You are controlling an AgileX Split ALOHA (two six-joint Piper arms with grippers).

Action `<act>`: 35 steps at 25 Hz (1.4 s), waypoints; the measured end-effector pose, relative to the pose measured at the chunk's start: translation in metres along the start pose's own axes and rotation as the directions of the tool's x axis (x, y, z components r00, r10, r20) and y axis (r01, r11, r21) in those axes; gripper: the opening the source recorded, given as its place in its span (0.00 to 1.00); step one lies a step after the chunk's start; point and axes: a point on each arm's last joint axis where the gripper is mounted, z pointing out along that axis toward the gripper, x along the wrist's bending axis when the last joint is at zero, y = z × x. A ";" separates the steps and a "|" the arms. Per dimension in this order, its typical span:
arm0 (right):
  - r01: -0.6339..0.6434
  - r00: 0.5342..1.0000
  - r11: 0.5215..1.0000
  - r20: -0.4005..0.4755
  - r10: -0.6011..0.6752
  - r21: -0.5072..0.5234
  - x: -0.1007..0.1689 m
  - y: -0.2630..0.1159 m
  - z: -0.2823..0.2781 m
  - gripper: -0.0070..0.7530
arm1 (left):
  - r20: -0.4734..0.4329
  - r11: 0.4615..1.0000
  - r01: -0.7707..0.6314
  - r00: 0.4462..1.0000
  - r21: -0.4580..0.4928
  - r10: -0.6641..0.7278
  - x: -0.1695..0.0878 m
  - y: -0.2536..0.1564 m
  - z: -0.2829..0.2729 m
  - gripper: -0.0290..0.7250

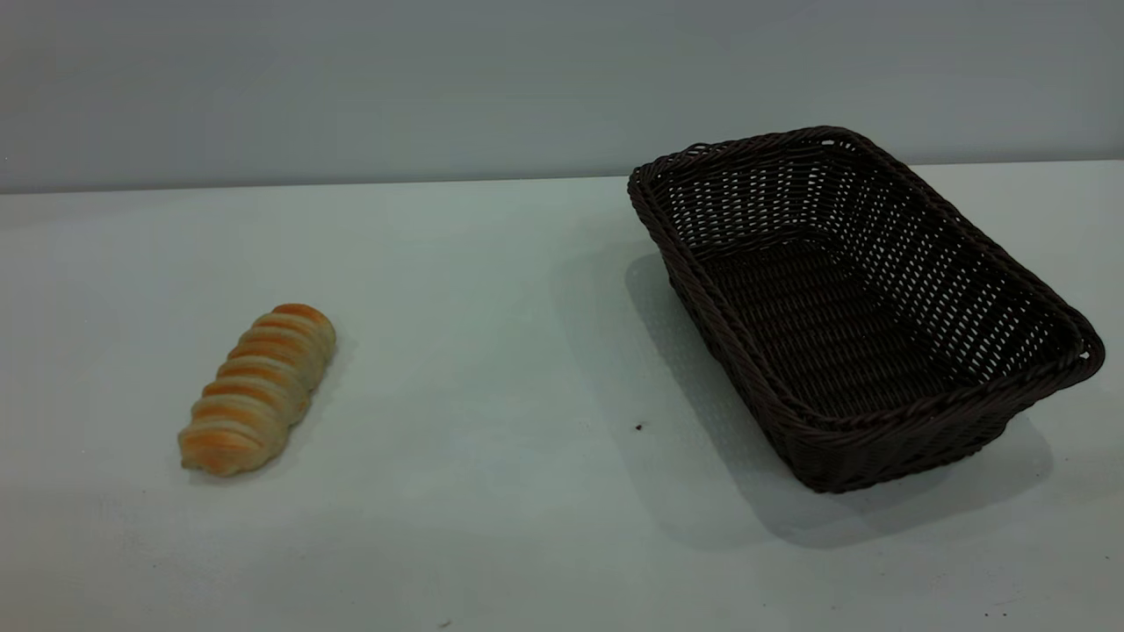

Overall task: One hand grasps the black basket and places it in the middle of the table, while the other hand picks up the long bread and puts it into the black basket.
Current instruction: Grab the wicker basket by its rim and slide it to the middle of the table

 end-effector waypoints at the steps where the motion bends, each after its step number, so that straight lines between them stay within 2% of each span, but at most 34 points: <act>1: 0.000 1.000 1.000 0.000 0.000 0.000 0.000 0.000 0.000 0.61 | 0.000 1.000 0.000 1.000 0.000 0.000 0.000 0.000 0.000 0.79; 18: -0.004 1.000 1.000 0.000 0.004 -0.007 0.000 0.001 -0.001 0.61 | 0.000 1.000 0.000 1.000 0.002 0.000 0.000 0.001 0.000 0.79; 21: -0.018 1.000 1.000 -0.018 0.017 -0.019 0.001 0.016 0.000 0.62 | 0.003 1.000 -0.004 1.000 0.007 0.004 0.000 0.017 -0.002 0.79; 24: -0.034 0.999 0.999 -0.032 0.033 -0.033 0.001 0.041 0.010 0.67 | 0.008 0.999 -0.034 0.999 -0.017 0.034 -0.002 0.051 0.003 0.79; 27: -0.091 0.994 0.996 -0.059 0.092 0.022 0.003 0.071 0.035 0.71 | 0.035 0.995 -0.089 0.995 -0.044 0.091 -0.006 0.096 0.015 0.79; 30: -0.154 0.980 0.980 -0.105 0.168 0.128 0.008 0.093 0.067 0.73 | 0.076 0.991 -0.129 0.988 -0.037 0.131 -0.012 0.133 0.026 0.79; 35: -0.210 0.950 0.924 -0.155 0.269 0.320 0.017 0.104 0.130 0.73 | 0.135 0.990 -0.141 0.981 -0.005 0.141 -0.020 0.166 0.050 0.79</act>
